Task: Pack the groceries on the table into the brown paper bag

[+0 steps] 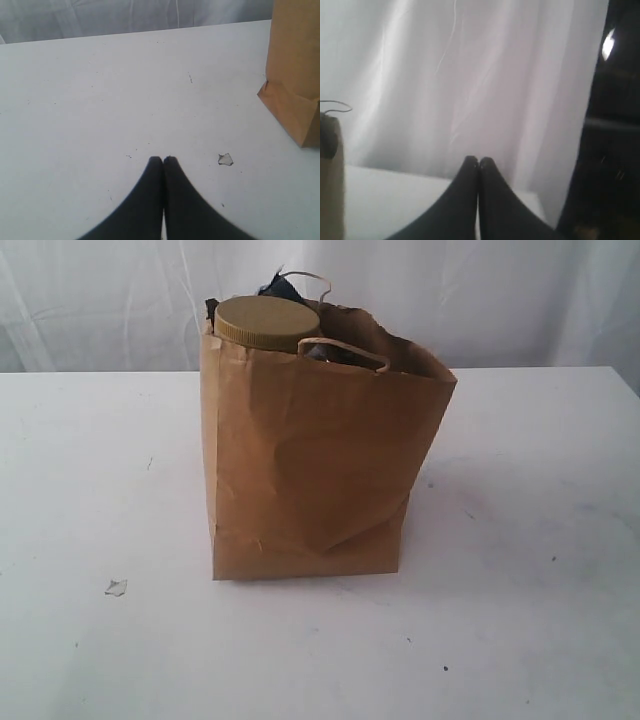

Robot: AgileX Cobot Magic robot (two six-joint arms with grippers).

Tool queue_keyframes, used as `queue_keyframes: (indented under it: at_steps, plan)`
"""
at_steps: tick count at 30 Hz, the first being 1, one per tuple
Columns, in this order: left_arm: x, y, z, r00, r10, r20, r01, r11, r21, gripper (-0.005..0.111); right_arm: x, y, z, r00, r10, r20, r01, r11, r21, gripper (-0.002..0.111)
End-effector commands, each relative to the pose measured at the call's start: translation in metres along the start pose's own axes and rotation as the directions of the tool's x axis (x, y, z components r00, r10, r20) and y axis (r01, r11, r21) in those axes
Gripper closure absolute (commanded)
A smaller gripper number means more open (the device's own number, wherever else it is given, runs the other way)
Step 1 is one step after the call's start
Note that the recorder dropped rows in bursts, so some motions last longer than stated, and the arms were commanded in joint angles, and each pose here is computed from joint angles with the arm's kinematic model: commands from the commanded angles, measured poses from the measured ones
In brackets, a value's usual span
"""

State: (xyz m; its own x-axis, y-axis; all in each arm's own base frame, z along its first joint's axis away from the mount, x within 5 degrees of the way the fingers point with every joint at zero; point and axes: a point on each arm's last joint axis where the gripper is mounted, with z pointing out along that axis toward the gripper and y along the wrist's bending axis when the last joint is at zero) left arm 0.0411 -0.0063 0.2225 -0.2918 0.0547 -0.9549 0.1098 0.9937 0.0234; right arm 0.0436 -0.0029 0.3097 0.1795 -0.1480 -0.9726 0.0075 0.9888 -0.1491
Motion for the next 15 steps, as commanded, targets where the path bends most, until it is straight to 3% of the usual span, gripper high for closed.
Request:
queue_keyframes:
  at_steps: [1,3,7,11,15]
  plan:
    - [0.000,-0.001,-0.001,1.000,-0.007,0.010,0.007,1.000,0.011,0.107,-0.003,-0.008,-0.020,0.975,-0.223,0.019,0.221,0.972,0.078,0.108]
    - [0.000,-0.001,-0.001,1.000,-0.003,0.009,0.003,1.000,0.009,0.107,0.003,-0.011,-0.021,0.985,-0.165,-0.059,0.170,0.981,0.094,0.108]
    - [0.000,0.000,-0.001,1.000,-0.002,0.009,0.002,1.000,0.008,0.107,0.014,-0.014,-0.022,0.986,0.072,-0.152,-0.049,0.988,0.147,0.108]
    - [0.000,0.000,-0.001,1.000,-0.002,0.009,0.002,1.000,0.008,0.107,0.028,-0.017,-0.026,0.948,0.121,-0.293,-0.063,0.978,0.200,0.108]
    - [0.000,0.000,-0.001,1.000,-0.002,0.009,0.002,1.000,0.008,0.107,0.028,-0.018,-0.026,0.950,0.124,-0.287,-0.064,0.975,0.211,0.108]
